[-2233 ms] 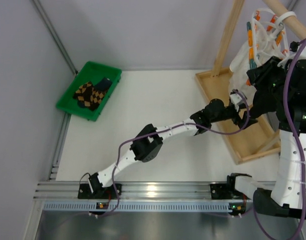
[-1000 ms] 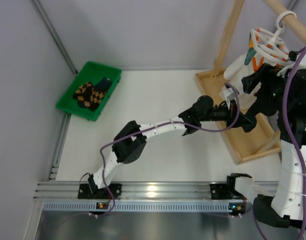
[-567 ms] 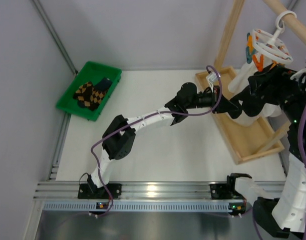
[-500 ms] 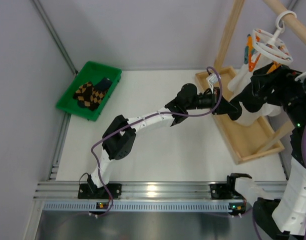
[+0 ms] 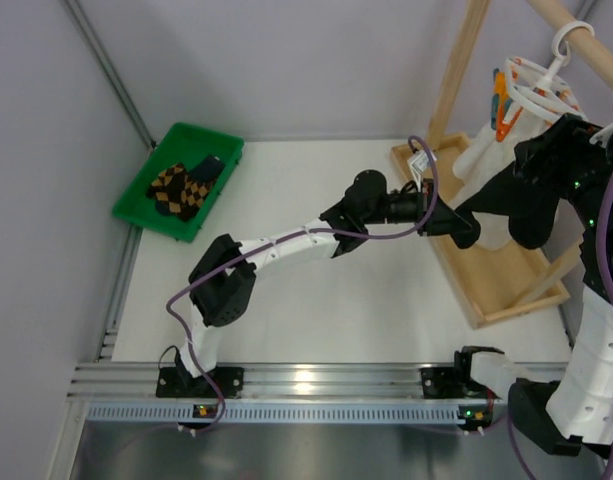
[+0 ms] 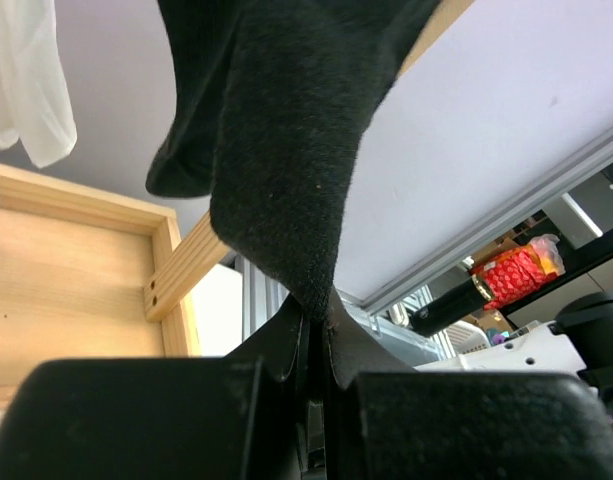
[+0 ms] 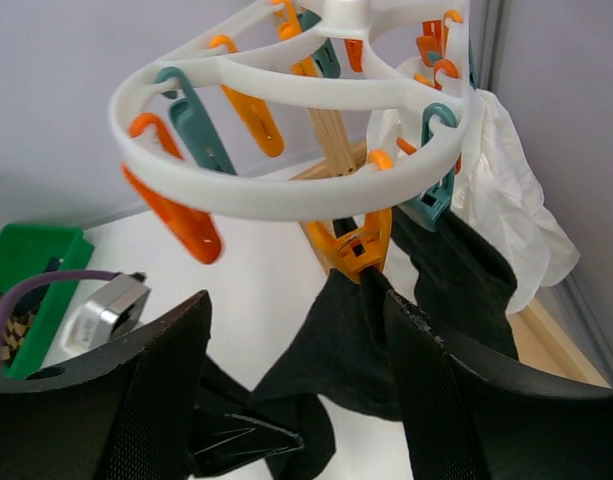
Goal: Remove the socks clipped to the hanger
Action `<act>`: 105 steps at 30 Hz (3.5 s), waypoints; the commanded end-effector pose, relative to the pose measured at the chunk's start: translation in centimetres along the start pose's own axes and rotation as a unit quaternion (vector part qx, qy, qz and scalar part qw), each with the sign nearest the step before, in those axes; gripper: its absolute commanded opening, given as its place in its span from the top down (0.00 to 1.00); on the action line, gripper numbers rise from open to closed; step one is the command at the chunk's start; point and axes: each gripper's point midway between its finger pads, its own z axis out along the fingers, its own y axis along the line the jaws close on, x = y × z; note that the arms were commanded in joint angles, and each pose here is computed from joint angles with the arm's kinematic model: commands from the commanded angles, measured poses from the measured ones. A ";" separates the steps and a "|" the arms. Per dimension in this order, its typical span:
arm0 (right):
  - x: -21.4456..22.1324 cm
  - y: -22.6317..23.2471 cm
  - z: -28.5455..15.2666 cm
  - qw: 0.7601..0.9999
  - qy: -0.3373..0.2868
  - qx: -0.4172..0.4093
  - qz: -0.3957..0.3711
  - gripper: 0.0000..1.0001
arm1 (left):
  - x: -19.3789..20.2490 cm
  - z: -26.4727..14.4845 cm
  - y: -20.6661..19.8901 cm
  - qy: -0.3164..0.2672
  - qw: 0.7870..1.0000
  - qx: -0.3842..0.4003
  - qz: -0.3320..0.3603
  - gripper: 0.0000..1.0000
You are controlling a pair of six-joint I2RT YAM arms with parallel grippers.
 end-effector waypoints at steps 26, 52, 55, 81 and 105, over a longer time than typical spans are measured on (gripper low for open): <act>-2.3 -0.9 2.8 0.998 -0.043 0.029 -0.029 0.43 | -3.1 -2.0 -5.0 -0.017 0.998 0.046 0.033 1.00; -2.7 -0.6 4.3 0.997 -0.063 0.016 -0.038 0.69 | -2.4 -2.1 -4.9 -0.003 0.998 0.051 0.026 1.00; -2.6 -0.8 4.4 0.997 -0.062 0.021 -0.038 0.74 | -2.2 -2.1 -4.7 -0.002 0.999 0.049 0.023 1.00; -2.7 -0.6 3.1 0.997 -0.067 0.014 -0.041 0.59 | -2.2 -2.5 -3.6 0.002 0.999 0.042 0.015 1.00; -2.7 -0.6 3.2 0.997 -0.070 0.013 -0.038 1.00 | -1.7 -2.6 -3.2 0.009 0.999 0.041 0.009 1.00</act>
